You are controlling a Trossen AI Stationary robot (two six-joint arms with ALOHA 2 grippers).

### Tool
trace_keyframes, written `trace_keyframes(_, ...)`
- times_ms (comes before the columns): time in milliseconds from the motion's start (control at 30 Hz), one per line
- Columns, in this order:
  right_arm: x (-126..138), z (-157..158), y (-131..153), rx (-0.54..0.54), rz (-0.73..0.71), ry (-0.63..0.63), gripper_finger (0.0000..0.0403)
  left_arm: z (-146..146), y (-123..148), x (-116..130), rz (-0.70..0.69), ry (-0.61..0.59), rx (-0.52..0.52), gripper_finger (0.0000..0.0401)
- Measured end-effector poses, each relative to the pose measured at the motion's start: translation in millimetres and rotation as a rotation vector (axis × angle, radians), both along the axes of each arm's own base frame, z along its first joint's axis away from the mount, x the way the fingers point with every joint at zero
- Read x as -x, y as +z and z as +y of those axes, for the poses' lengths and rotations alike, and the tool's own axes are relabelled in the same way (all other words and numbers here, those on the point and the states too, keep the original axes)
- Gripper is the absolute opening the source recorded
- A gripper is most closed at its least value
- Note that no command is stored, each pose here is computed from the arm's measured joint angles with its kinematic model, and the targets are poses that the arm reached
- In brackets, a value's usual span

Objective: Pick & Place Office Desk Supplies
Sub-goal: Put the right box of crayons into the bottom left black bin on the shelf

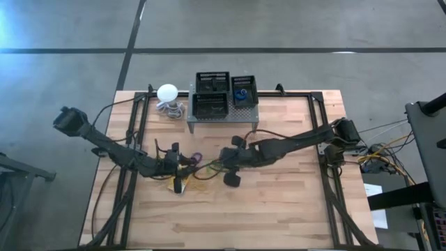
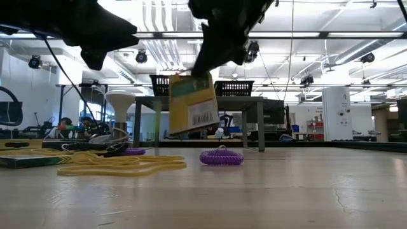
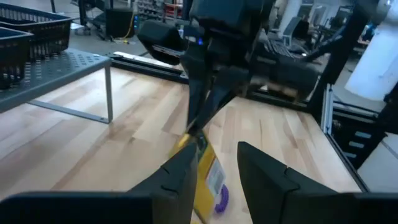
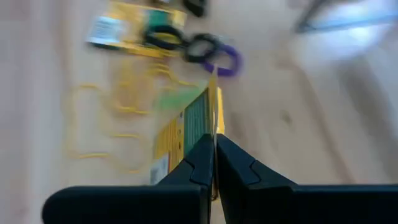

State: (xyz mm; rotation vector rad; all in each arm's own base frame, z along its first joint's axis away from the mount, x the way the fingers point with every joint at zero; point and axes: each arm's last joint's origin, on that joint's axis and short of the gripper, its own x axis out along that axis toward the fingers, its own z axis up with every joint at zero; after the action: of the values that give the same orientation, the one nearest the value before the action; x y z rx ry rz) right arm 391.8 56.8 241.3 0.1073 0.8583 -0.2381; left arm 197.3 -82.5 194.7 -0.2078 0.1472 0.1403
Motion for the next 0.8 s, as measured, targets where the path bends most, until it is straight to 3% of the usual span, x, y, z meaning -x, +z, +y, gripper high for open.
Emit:
trace_keyframes(233, -13, 1, -5, 0.078, 0.026, 0.035, 0.0008, 14, -1, -5, 0.007, 0.063, 0.003, 0.0120)
trace_keyframes(533, 2, 22, 2, 0.186, -0.013, 0.061, 0.0008, 16, -3, -6, 0.033, 0.065, -0.037, 0.0120)
trace_keyframes(800, 17, 43, 8, 0.230, -0.264, 0.051, 0.0008, 16, -1, -6, 0.021, 0.052, -0.091, 0.0147)
